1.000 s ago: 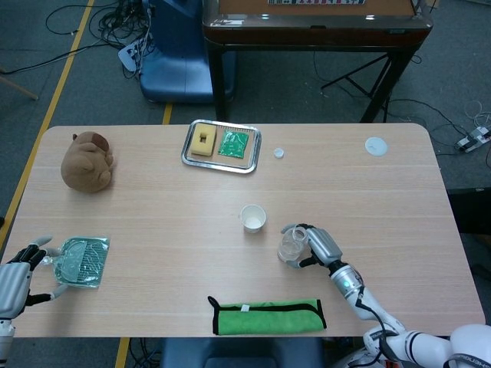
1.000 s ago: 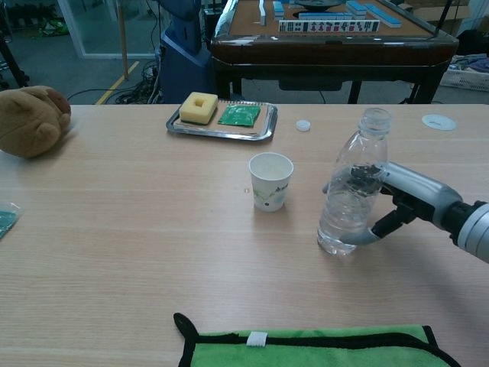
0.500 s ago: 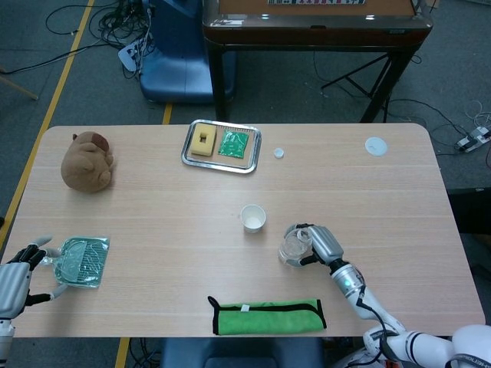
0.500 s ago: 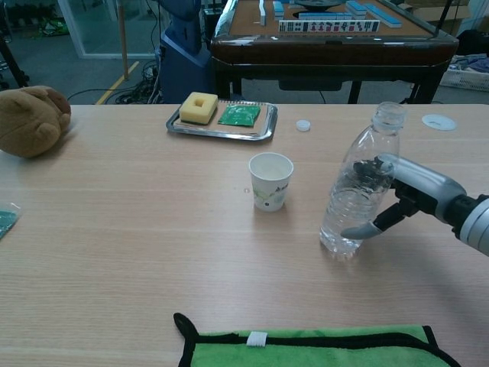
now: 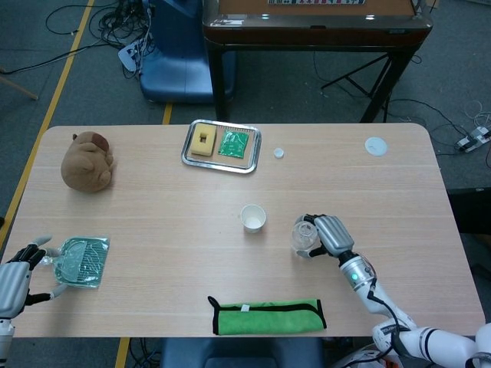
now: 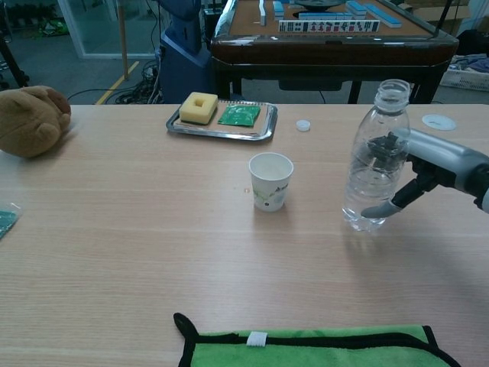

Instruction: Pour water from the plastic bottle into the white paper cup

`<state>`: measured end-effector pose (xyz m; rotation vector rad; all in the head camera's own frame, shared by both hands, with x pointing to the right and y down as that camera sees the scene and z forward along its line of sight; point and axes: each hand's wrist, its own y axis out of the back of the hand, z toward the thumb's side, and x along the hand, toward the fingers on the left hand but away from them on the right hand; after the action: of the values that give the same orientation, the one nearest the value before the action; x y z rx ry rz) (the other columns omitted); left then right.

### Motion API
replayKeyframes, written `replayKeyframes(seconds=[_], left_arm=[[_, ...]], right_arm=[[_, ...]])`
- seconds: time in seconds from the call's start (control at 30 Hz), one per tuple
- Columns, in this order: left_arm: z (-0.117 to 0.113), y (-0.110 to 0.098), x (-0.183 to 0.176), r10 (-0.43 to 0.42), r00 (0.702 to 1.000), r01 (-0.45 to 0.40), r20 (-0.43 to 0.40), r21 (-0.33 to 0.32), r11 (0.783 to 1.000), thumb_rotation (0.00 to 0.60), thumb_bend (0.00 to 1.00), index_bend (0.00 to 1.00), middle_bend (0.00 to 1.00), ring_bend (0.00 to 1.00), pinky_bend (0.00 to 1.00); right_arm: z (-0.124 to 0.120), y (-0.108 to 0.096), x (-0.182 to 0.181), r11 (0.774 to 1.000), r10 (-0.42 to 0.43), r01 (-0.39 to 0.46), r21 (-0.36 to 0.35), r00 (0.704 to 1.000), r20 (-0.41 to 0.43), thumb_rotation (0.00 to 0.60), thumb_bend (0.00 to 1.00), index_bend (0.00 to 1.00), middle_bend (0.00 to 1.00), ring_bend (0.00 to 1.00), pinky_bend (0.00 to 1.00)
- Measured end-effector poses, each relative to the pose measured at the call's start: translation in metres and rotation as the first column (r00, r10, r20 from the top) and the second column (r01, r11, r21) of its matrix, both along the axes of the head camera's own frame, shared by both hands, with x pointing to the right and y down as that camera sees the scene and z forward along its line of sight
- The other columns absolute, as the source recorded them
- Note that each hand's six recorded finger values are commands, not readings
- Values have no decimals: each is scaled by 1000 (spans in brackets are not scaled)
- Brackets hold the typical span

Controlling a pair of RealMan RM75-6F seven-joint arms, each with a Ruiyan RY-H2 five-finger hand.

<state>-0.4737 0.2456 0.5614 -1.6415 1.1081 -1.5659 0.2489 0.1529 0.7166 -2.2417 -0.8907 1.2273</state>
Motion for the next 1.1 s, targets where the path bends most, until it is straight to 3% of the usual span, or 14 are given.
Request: replayKeyframes(seconds=[0.27, 0.53, 1.1], left_arm=[[-2, -2, 0, -3, 1000, 3, -3, 7, 1000, 600, 68, 383, 189, 272, 494], [-4, -4, -1, -8, 1000, 8, -6, 15, 1000, 600, 68, 383, 189, 272, 494], [-13, -8, -7, -34, 999, 34, -20, 37, 999, 600, 68, 383, 189, 272, 494]], right_arm=[[-16, -23, 20, 999, -27, 32, 22, 985, -170, 600, 160, 547, 557, 442, 447], [-24, -41, 29, 998, -41, 51, 25, 957, -286, 600, 162, 552, 562, 446, 449], [-12, -61, 2, 987, -143, 161, -2, 874, -464, 600, 183, 573, 578, 463, 462]])
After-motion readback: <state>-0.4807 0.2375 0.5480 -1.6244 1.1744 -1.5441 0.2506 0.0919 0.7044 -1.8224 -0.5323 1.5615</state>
